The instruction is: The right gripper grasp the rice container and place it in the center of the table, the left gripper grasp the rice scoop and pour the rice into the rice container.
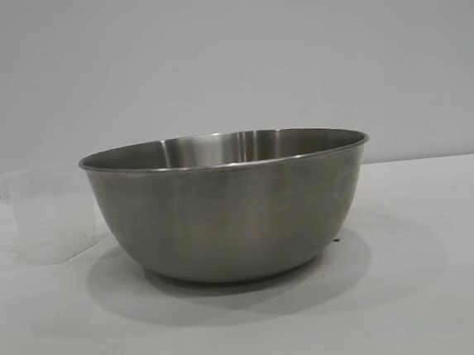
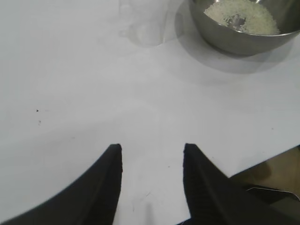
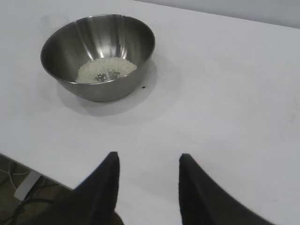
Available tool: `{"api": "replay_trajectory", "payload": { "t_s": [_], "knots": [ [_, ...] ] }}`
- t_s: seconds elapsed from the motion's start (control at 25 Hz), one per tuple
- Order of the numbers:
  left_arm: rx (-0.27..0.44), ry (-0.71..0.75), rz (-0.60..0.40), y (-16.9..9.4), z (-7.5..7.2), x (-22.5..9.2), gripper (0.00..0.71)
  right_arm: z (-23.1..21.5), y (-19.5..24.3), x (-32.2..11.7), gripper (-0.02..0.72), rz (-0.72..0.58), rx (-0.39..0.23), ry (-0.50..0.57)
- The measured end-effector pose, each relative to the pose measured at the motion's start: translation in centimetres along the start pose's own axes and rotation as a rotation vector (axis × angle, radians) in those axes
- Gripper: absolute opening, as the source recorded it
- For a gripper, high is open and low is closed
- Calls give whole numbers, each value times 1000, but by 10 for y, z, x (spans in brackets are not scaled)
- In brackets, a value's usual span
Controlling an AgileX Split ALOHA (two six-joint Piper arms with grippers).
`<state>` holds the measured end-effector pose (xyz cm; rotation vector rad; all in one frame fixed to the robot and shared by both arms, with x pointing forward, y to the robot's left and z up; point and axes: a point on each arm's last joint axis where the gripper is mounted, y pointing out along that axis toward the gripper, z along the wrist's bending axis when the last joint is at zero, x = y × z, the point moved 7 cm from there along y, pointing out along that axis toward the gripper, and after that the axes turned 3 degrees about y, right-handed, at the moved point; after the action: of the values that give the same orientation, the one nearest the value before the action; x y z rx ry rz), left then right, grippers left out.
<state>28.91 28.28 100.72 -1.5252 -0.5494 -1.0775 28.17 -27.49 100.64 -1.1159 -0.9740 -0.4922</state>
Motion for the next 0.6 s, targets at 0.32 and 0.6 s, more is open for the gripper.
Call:
{"api": "replay_trajectory", "payload": {
  "t_s": [0.32, 0.6],
  "knots": [
    [149, -91, -1, -2, 9, -1, 258, -16, -2, 1, 251, -36, -266, 162],
    [212, -128, 3, -2, 12, -2, 258, -25, -5, 1, 251, -57, -434, 265]
  ]
}}
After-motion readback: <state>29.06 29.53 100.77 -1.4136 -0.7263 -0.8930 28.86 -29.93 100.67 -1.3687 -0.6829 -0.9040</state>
